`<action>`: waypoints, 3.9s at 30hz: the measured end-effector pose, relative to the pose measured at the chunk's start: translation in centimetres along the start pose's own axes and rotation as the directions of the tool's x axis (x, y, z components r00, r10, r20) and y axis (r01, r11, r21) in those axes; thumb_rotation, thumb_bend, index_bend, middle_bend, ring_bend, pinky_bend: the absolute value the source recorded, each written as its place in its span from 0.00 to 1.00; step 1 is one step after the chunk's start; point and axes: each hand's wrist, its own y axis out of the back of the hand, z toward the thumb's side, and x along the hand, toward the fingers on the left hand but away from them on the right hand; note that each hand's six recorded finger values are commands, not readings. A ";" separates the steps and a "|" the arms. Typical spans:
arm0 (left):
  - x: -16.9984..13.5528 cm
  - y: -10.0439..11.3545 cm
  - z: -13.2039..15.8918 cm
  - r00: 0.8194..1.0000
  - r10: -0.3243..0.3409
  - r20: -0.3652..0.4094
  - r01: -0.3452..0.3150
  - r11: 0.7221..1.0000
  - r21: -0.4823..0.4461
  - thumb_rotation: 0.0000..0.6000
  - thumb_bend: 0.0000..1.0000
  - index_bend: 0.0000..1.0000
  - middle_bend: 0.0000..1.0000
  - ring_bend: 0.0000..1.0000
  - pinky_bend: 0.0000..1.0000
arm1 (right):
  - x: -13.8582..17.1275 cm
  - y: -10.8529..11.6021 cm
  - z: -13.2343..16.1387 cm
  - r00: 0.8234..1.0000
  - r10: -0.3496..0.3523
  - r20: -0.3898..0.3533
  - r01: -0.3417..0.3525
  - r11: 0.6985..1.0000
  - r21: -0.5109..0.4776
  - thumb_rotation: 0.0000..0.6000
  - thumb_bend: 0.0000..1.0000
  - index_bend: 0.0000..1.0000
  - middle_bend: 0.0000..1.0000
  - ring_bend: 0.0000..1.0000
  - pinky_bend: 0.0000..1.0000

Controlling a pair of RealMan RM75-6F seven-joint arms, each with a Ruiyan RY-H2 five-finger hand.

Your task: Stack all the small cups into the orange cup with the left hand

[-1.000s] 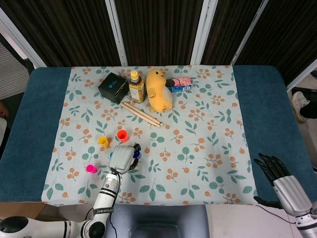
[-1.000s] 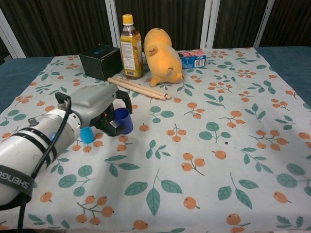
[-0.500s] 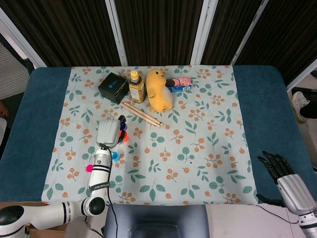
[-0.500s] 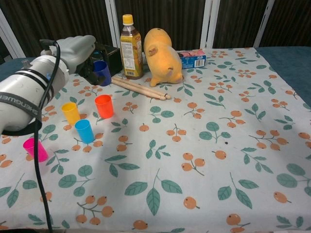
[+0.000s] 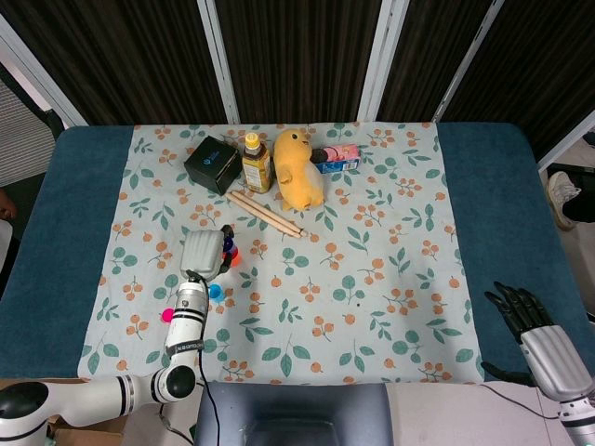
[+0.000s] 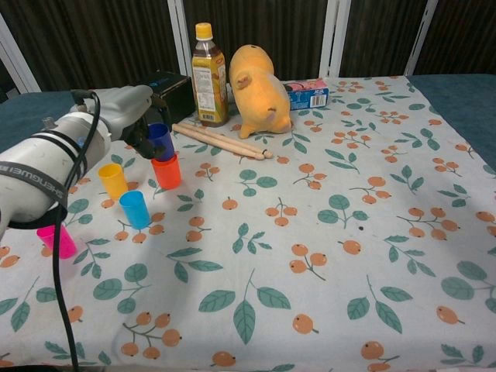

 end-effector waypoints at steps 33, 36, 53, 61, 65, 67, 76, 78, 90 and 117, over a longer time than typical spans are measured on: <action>-2.9 0.3 -6.2 0.999 -0.026 -0.024 0.028 0.998 0.062 1.00 0.35 0.13 1.00 1.00 1.00 | 0.1 -0.2 0.3 1.000 -0.003 -0.009 0.003 1.000 0.003 1.00 0.12 0.00 0.00 0.00 0.00; -3.1 -0.5 -7.5 0.998 -0.046 -0.038 0.048 0.996 0.068 1.00 0.35 0.14 1.00 1.00 1.00 | 0.1 -0.3 0.4 1.000 -0.003 -0.010 0.003 1.000 0.004 1.00 0.12 0.00 0.00 0.00 0.00; -2.5 -3.8 -9.3 0.992 -0.115 -0.046 0.117 0.993 0.036 1.00 0.35 0.32 1.00 1.00 1.00 | 0.0 -0.4 0.4 1.000 -0.003 -0.005 0.003 1.000 0.008 1.00 0.12 0.00 0.00 0.00 0.00; -1.8 -3.9 -9.6 0.992 -0.115 -0.052 0.116 0.993 0.021 1.00 0.35 0.41 1.00 1.00 1.00 | 0.0 -0.5 0.4 1.000 -0.002 -0.003 0.002 1.000 0.013 1.00 0.12 0.00 0.00 0.00 0.00; -1.6 -3.9 -9.7 0.992 -0.114 -0.053 0.115 0.993 0.024 1.00 0.35 0.46 1.00 1.00 1.00 | 0.0 -0.5 0.3 1.000 -0.002 -0.001 0.002 1.000 0.014 1.00 0.12 0.00 0.00 0.00 0.00; -1.6 -4.0 -9.7 0.992 -0.116 -0.053 0.117 0.993 0.024 1.00 0.35 0.48 1.00 1.00 1.00 | 0.0 -0.5 0.3 1.000 -0.001 0.000 0.001 1.000 0.016 1.00 0.12 0.00 0.00 0.00 0.00; -1.4 -3.3 -9.6 0.993 -0.108 -0.047 0.108 0.994 0.005 1.00 0.35 0.55 1.00 1.00 1.00 | -0.1 -0.7 0.4 1.000 0.003 0.001 -0.003 1.000 0.018 1.00 0.12 0.00 0.00 0.00 0.00; -1.4 -2.7 -9.4 0.995 -0.096 -0.040 0.096 0.995 -0.006 1.00 0.35 0.56 1.00 1.00 1.00 | -0.1 -0.7 0.4 1.000 0.003 0.001 -0.003 1.000 0.018 1.00 0.12 0.00 0.00 0.00 0.00; -0.8 3.3 -3.0 0.997 0.052 0.059 -0.045 0.993 -0.112 1.00 0.35 0.56 1.00 1.00 1.00 | -0.1 -0.5 0.4 1.000 0.004 -0.002 -0.004 1.000 0.010 1.00 0.12 0.00 0.00 0.00 0.00; 0.5 -1.7 -2.2 0.999 -0.026 0.040 0.028 0.999 -0.042 1.00 0.35 0.26 1.00 1.00 1.00 | 0.2 0.7 -0.3 1.000 -0.025 0.010 0.025 1.000 -0.014 1.00 0.12 0.00 0.00 0.00 0.00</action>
